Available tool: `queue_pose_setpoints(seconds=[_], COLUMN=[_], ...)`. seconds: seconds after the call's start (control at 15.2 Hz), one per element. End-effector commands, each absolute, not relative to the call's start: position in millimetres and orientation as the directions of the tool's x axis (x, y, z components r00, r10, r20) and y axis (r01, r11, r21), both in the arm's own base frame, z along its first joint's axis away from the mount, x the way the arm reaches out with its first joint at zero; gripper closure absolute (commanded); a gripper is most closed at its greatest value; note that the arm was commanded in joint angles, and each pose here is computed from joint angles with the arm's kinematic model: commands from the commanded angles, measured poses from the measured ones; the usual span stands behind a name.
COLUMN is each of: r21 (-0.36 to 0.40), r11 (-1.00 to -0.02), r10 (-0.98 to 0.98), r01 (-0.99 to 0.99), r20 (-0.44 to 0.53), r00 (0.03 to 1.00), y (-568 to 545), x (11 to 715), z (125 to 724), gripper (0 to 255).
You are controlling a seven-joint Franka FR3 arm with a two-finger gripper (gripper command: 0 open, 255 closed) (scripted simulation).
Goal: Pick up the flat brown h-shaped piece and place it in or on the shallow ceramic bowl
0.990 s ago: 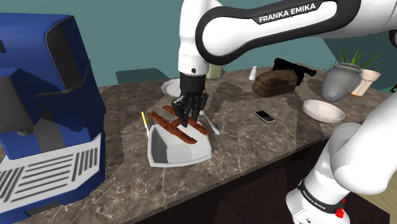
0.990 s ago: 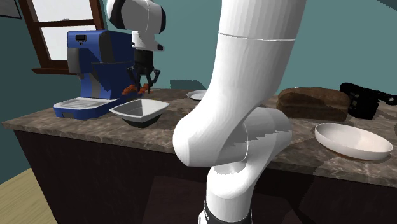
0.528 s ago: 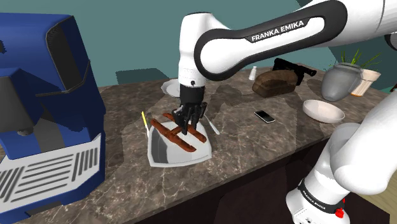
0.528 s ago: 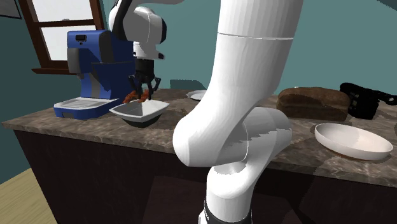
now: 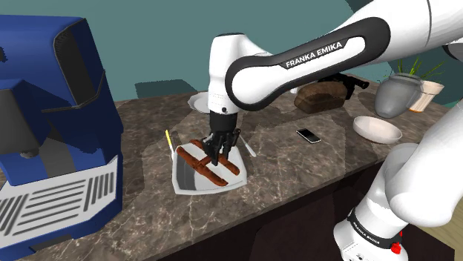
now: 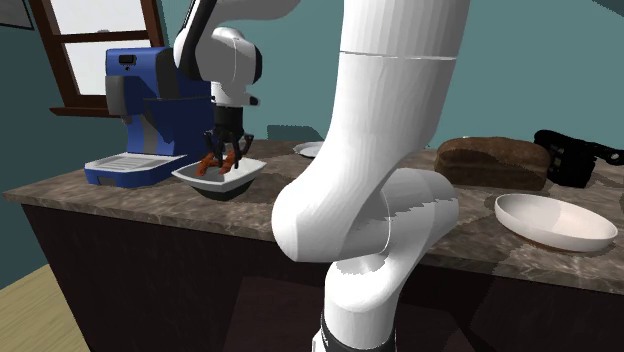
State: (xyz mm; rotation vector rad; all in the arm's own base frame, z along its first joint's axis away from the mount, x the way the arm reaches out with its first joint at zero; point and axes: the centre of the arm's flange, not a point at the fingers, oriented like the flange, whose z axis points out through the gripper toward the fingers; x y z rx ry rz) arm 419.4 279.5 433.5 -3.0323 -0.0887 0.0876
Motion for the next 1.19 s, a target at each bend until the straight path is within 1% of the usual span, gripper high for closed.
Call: queue_pose_setpoints(seconds=[0.0,0.26,0.33,0.66,0.92,1.12], r21=[-0.108,-0.108,-0.108,-0.108,-0.108,-0.108], r11=[-0.993,-0.993,-0.993,-0.993,-0.993,-0.993], r10=[0.061,0.061,0.061,0.061,0.061,0.061], r01=[0.055,0.055,0.055,0.055,0.055,0.055], r20=[-0.054,-0.054,-0.054,-0.054,-0.054,-0.054], r00=[0.997,0.997,0.997,0.997,0.997,0.997], y=[279.4,279.4,279.4,279.4,274.2,274.2], x=[419.0,419.0,419.0,419.0,422.0,422.0], z=[432.8,432.8,432.8,432.8,482.4,482.4], gripper=[255,255,0,0,0,0])
